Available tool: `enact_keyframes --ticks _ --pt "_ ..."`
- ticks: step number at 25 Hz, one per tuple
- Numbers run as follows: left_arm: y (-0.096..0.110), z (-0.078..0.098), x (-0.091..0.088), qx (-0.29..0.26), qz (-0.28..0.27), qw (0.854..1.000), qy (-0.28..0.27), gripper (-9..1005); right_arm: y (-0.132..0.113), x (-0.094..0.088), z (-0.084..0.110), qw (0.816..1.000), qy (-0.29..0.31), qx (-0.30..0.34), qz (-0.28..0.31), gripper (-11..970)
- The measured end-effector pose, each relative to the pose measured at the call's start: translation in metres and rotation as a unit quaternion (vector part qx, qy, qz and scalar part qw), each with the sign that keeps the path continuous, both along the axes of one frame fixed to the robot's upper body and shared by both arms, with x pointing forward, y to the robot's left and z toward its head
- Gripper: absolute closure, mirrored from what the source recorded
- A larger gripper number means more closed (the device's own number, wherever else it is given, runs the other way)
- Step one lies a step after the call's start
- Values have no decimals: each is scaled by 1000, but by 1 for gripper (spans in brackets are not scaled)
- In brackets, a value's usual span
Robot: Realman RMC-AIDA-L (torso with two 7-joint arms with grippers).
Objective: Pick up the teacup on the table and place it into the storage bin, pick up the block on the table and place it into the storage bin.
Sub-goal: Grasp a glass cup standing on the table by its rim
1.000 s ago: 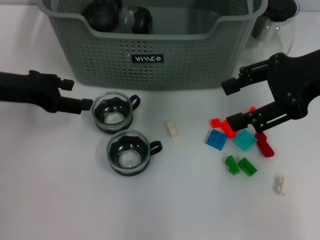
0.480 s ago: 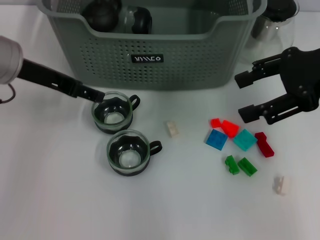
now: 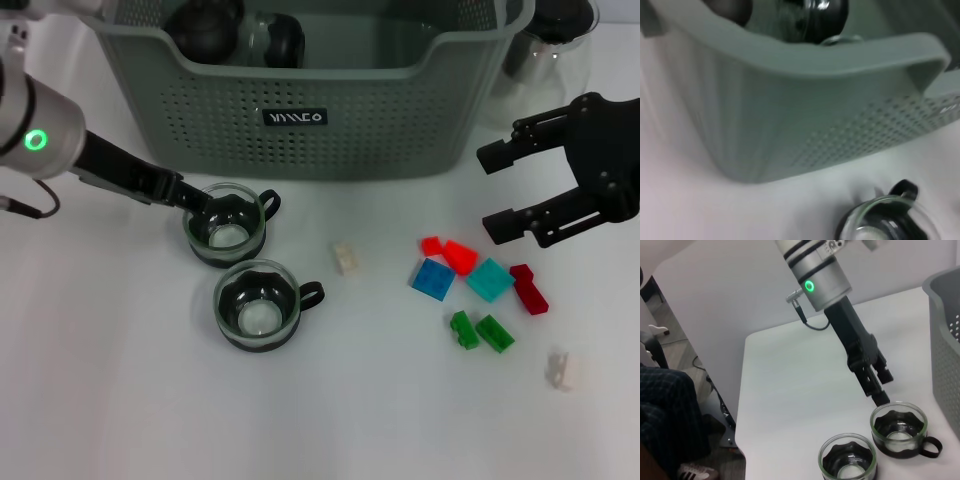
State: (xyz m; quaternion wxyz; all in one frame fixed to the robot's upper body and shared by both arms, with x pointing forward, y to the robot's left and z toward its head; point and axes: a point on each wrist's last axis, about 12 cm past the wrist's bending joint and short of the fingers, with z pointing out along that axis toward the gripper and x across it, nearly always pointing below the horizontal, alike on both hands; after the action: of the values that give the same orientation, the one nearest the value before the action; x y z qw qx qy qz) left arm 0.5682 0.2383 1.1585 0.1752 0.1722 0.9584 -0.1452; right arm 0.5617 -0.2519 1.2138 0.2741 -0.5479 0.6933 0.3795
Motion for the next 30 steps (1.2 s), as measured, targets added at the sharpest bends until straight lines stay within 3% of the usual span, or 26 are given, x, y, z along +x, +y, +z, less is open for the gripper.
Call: enact_keyframes --ticks 6,30 --pt "-10 -12 10 44 8 999 9 172 3 2 -1 1000 -7 3 9 113" --pt "-24 -39 21 44 18 999 12 172 7 7 -6 1000 -11 12 11 114"
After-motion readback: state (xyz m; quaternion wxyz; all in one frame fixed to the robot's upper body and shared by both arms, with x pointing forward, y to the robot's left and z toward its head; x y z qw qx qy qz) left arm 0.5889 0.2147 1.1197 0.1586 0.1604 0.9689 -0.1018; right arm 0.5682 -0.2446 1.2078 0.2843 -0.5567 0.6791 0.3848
